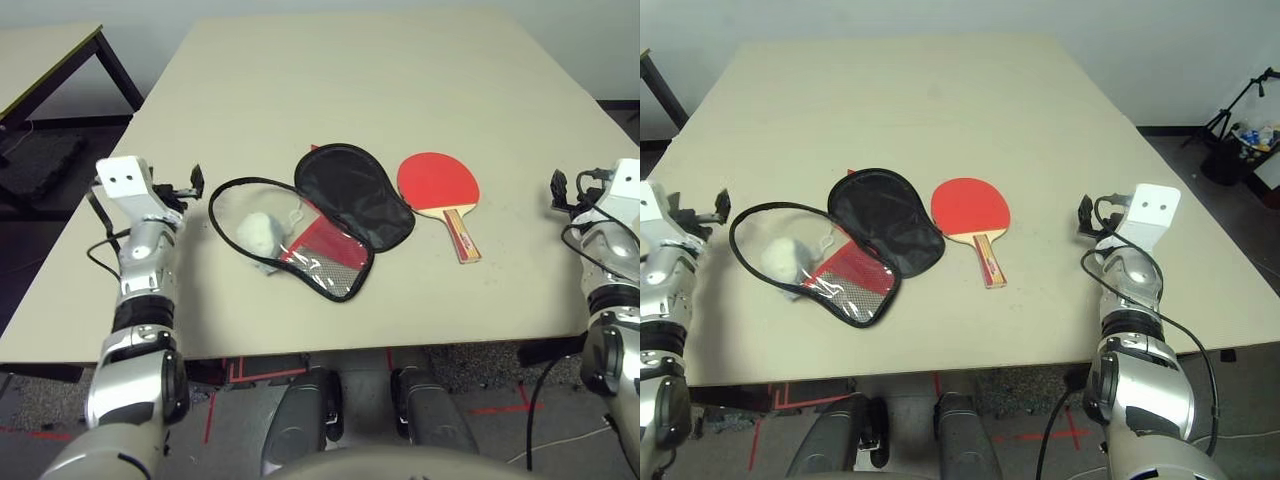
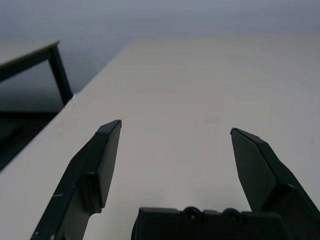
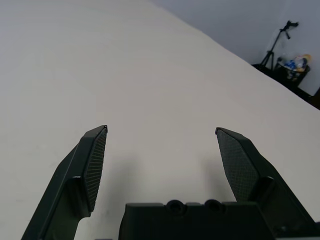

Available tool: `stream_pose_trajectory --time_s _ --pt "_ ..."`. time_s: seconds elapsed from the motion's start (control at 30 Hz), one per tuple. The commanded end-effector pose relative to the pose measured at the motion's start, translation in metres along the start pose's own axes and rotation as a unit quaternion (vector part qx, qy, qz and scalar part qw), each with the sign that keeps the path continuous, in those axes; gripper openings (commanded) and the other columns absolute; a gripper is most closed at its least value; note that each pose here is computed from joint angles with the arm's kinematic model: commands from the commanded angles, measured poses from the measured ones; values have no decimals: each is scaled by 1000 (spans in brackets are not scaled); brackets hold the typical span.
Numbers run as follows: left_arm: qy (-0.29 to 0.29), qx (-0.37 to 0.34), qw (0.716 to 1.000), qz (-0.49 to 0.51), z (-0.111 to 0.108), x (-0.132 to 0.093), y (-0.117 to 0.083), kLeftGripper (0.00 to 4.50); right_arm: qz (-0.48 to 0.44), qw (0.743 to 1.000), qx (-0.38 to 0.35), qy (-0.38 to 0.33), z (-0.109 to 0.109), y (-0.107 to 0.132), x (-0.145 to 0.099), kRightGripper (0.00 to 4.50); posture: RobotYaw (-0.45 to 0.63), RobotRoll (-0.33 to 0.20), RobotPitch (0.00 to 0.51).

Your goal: Store the ping-pong paddle in its case and zip it.

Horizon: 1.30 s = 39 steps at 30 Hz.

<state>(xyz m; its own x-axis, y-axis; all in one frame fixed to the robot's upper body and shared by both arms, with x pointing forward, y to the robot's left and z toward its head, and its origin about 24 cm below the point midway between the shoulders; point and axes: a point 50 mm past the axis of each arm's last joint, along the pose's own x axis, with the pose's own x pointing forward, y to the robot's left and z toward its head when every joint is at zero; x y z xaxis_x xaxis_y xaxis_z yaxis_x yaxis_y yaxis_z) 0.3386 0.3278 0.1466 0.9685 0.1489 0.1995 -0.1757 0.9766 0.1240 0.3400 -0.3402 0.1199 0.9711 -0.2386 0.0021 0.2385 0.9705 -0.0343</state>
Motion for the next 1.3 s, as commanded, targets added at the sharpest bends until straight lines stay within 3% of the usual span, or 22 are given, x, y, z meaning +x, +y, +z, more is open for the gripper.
stream_pose_trajectory --time_s 0.03,0.17,0.3,0.47,0.7,0.93,1.3 --pt "-26 -3 999 -33 30 11 6 4500 40 998 -15 53 13 7 -4 4478 -52 0 117" --pt "-27 -17 995 -91 52 21 0 4500 101 989 -21 108 29 28 -17 4478 -68 0 112" --pt "-25 -20 976 -216 80 32 -30 4500 176 969 -44 165 45 58 -37 4478 -72 0 103" --pt "-10 -26 946 -323 97 35 -65 4500 214 953 -52 210 50 84 -50 4478 -69 0 95" --pt "62 -15 888 -455 79 20 -108 4500 235 929 -64 279 39 107 -61 4478 -78 0 94" --pt "112 2 843 -526 51 0 -138 4500 253 914 -85 307 30 121 -64 4478 -84 0 95" --pt "118 -13 835 -537 34 -12 -162 4500 260 897 -115 339 21 146 -71 4478 -80 0 103"
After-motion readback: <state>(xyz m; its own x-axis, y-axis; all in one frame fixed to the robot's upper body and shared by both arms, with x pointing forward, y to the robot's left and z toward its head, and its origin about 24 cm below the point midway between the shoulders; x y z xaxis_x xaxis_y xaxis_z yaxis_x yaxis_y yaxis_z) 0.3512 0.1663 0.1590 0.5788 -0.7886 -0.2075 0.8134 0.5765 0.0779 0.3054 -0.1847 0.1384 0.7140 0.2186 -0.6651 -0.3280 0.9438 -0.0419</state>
